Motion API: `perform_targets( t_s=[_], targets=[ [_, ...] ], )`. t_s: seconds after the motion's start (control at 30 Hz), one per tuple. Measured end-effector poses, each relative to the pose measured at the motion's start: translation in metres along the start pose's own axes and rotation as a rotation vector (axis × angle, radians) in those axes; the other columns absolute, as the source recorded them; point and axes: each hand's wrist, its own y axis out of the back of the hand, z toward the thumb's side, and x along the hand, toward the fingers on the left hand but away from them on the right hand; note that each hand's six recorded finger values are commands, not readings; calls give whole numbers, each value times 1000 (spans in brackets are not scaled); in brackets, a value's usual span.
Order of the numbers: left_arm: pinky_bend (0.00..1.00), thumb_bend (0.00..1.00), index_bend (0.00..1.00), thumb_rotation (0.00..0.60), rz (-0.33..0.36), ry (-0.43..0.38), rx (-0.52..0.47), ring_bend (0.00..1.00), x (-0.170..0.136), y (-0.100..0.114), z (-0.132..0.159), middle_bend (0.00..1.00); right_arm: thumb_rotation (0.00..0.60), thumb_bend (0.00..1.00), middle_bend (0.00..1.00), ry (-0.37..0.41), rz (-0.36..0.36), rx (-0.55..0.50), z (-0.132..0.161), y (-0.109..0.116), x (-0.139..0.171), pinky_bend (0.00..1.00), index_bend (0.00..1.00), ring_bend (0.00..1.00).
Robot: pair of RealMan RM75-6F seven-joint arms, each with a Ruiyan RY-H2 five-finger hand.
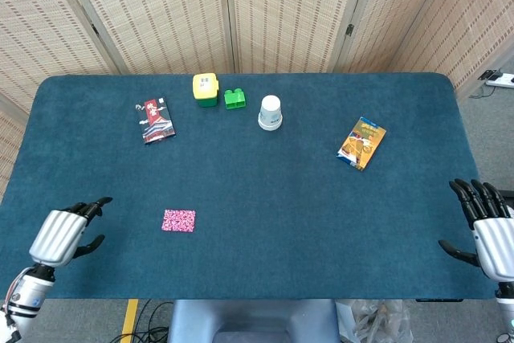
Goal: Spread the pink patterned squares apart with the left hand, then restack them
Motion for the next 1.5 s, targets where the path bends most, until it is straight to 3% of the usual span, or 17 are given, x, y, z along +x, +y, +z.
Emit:
perform_targets(
  t_s=[0.1,0.3,0.5,0.67,0.93,1.5],
  targets=[
    [923,334,243,600,-48,-59,14,703,9,-6,10,774,600,92,120,5,-4,-5,2,0,0,46,0,2],
    [1000,642,246,600,-165,-172,41,847,31,-20,31,926,600,91,120,9,0,-6,3,-1,0,49,0,3],
    [1000,745,249,600,-299,-235,57,879,45,-38,49,962,600,92,124,2,2,-8,1,-2,1,52,0,3],
    [1000,755,249,600,-371,-258,45,879,56,-53,65,962,600,91,124,2,9,-11,1,-4,1,52,0,3],
    [1000,754,247,600,-361,-276,31,879,72,-70,83,962,600,91,125,-5,10,-15,-2,-5,-1,52,0,2],
    [1000,754,244,600,-407,-218,61,879,86,-90,78,962,600,91,125,-11,11,-23,-6,-7,-1,52,0,3]
  ],
)
